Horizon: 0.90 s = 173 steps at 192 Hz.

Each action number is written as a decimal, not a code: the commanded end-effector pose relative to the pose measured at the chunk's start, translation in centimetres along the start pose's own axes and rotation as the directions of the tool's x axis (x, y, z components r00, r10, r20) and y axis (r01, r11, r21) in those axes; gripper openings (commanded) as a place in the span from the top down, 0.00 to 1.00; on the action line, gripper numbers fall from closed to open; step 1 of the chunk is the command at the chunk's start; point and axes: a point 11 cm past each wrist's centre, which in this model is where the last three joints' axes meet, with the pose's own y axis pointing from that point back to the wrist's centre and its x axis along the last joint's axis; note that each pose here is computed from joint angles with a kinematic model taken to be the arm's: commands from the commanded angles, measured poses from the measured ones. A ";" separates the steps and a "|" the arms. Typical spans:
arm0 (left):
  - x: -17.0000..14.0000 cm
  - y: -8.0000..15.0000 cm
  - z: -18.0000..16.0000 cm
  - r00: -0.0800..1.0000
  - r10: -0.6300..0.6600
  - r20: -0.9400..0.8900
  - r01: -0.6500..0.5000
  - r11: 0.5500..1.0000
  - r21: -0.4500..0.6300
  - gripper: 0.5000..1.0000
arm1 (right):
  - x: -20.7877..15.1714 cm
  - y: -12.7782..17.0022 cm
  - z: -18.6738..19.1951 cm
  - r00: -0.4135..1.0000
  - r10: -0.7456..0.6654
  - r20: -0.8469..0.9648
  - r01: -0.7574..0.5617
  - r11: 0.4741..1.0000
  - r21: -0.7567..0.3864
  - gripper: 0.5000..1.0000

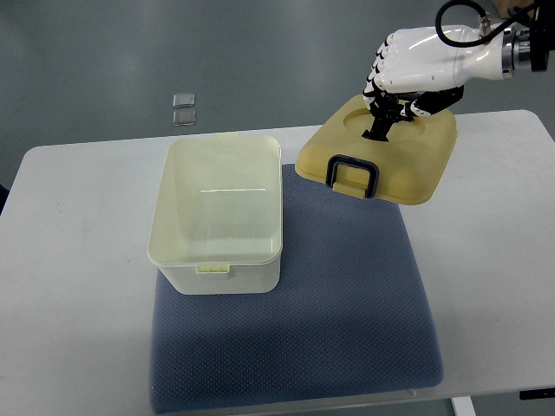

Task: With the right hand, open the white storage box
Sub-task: 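Lower the lid onto the mat beside the box and release the handle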

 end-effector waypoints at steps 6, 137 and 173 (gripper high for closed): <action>0.0 0.0 0.0 1.000 0.000 0.000 0.000 1.000 0.000 0.00 | -2.2 0.5 -0.6 1.000 0.013 0.012 -0.013 1.000 0.001 0.97; 0.0 0.0 0.0 1.000 0.000 0.000 0.000 1.000 0.000 0.00 | -5.7 -4.2 -5.6 0.991 0.107 0.078 -0.116 0.986 0.119 0.94; 0.0 0.0 0.0 1.000 0.000 0.000 0.000 1.000 0.000 0.00 | -6.4 -4.7 -6.0 0.991 0.105 0.083 -0.115 0.985 0.125 0.90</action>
